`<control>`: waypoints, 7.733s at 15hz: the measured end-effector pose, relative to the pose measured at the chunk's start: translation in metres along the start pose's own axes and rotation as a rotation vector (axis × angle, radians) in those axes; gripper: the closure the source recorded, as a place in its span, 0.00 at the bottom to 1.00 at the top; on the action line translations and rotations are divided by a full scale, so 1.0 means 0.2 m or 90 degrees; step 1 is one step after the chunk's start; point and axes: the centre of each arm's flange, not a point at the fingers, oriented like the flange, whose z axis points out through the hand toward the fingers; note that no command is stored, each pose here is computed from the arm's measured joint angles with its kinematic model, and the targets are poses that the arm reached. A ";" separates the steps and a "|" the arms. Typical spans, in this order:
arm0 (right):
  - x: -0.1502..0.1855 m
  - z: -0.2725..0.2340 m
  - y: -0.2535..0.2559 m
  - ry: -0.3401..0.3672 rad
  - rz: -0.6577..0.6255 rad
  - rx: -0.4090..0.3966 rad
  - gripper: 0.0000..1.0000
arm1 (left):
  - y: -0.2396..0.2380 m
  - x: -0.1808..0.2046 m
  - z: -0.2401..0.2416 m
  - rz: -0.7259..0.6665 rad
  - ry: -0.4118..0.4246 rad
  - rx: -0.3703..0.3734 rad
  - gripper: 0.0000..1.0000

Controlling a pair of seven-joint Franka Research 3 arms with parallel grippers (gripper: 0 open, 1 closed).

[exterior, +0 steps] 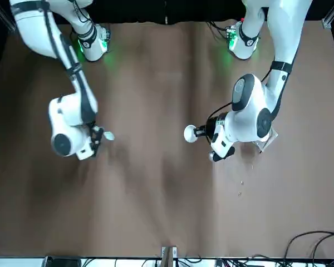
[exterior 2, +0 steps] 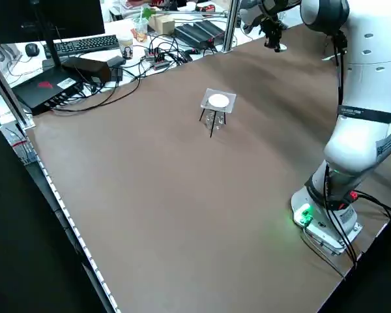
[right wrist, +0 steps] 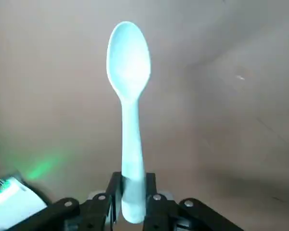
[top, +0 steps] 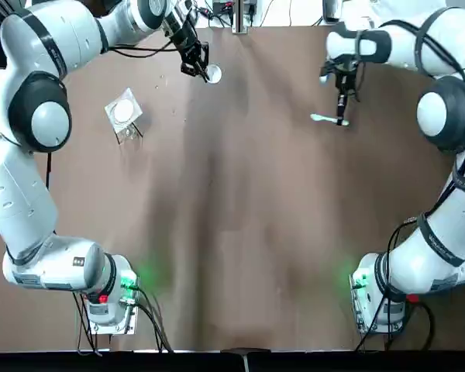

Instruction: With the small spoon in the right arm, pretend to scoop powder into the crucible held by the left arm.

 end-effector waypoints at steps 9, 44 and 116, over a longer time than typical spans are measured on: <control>0.39 0.07 -0.44 0.043 0.158 0.150 0.76 | -0.04 0.06 0.05 -0.012 0.005 -0.006 0.94; 0.54 -0.92 -0.79 0.245 0.429 0.270 0.76 | 0.30 -0.17 0.36 0.050 0.044 -0.024 0.94; -0.67 0.19 1.06 0.050 -0.242 -0.088 0.22 | -1.99 0.39 -0.56 0.195 -0.090 0.000 0.79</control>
